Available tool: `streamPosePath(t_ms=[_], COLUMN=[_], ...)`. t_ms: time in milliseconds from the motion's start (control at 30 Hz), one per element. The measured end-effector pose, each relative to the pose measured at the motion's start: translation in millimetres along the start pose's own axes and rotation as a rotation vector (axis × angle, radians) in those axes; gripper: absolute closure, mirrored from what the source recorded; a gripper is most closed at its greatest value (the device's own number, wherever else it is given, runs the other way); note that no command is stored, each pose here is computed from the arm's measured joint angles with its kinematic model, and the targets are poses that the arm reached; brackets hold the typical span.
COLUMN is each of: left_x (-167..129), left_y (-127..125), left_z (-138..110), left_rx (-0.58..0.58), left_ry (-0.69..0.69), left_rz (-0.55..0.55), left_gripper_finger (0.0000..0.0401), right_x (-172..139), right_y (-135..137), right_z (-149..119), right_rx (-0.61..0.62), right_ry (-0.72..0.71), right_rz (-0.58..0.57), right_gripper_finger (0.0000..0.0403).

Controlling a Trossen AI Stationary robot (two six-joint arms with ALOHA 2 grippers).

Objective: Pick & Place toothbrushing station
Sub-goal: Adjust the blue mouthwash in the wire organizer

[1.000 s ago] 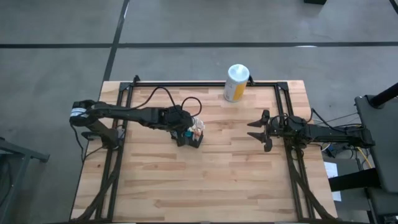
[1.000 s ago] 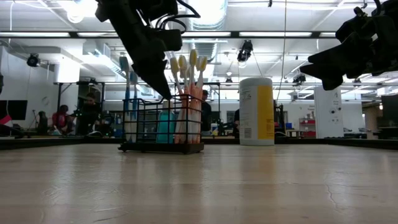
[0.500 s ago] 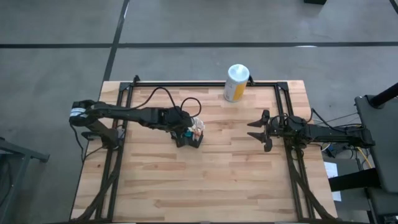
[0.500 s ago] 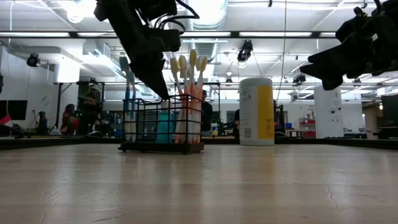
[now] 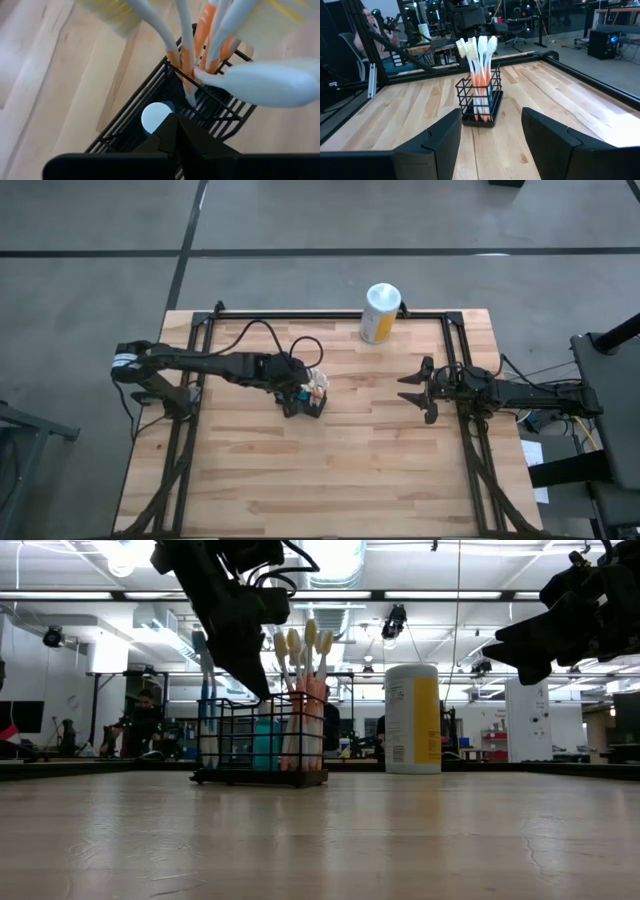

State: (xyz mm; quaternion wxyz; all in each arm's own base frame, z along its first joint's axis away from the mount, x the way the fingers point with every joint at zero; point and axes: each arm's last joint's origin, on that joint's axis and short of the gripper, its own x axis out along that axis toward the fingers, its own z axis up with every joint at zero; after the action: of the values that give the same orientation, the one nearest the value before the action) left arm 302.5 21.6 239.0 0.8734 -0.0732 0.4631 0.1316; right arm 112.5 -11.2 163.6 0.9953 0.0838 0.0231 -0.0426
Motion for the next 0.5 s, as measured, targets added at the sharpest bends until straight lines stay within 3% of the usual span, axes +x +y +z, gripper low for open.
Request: streamPosePath(t_ms=[500], left_x=[-2.4], left_y=[-0.7], left_z=[1.7], left_rx=[0.024], left_ry=[0.005], left_rz=[-0.005], left_gripper_finger=[0.039], right_x=[0.0], right_y=[0.0], right_z=[0.0], right_rx=[0.0], right_ry=[0.0], right_rz=[0.0], right_gripper_finger=[0.0199])
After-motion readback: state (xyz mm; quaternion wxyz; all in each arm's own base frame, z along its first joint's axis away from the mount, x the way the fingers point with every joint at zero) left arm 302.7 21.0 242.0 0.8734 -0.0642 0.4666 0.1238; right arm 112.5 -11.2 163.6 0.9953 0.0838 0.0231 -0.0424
